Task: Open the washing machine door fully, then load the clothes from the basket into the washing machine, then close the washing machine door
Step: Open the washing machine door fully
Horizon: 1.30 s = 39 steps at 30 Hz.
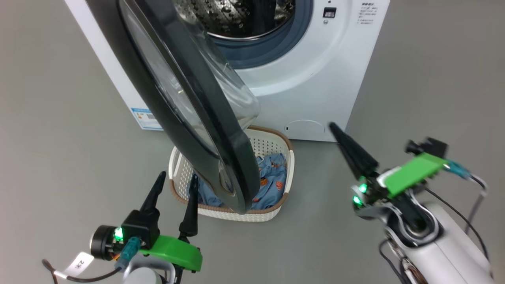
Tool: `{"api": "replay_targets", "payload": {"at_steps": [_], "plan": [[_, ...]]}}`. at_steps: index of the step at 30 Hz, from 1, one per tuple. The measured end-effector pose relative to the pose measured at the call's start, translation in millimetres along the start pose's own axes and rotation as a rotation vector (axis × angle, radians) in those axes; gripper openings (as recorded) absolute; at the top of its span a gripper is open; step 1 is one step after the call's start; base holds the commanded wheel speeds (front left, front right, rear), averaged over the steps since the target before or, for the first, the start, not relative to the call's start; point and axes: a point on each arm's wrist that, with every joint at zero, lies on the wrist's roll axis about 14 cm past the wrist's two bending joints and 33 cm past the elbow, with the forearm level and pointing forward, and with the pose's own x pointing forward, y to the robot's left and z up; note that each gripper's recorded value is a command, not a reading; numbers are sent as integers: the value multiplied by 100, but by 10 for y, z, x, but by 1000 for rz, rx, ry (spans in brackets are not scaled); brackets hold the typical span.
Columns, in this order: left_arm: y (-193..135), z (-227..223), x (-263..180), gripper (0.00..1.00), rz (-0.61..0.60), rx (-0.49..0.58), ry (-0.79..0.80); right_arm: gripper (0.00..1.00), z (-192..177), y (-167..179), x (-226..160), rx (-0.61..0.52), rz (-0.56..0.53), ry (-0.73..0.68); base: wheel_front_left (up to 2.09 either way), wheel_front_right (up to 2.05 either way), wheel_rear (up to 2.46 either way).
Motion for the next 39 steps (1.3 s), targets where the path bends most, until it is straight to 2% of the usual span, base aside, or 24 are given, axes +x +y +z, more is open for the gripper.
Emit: {"api": "replay_targets", "payload": {"at_steps": [8, 9, 11, 13, 18, 23, 29, 33, 39], "plan": [[-8, 13, -70, 100, -3, 2, -4, 2, 363, -124, -563, -30, -44, -219, 0, 0, 0], [-5, 14, -78, 100, -4, 1, -4, 18, 371, -142, -629, -30, -51, -237, 0, 0, 0], [-2, 22, -90, 100, -4, 9, -7, 42, 379, -186, -758, -33, -68, -268, 0, 0, 0], [-9, 42, -96, 100, -11, 13, -13, 100, 387, -223, -880, -32, -82, -301, 0, 0, 0], [-16, 39, -148, 100, -12, 11, -12, 100, 431, -281, -1116, -47, -110, -377, 0, 0, 0], [-53, 42, -180, 100, -27, 10, -14, 100, 539, -332, -1371, -177, -153, -451, 0, 0, 0], [-74, 80, -155, 100, -37, 5, -26, 100, 928, -386, -1711, -513, -253, -545, 0, 0, 0], [-22, 99, -131, 100, -21, 2, -32, 100, 1250, -282, -1920, -816, -327, -615, 0, 0, 0], [31, 101, -113, 100, -6, 3, -33, 100, 1345, -180, -2034, -1136, -417, -640, 0, 0, 0]]}}
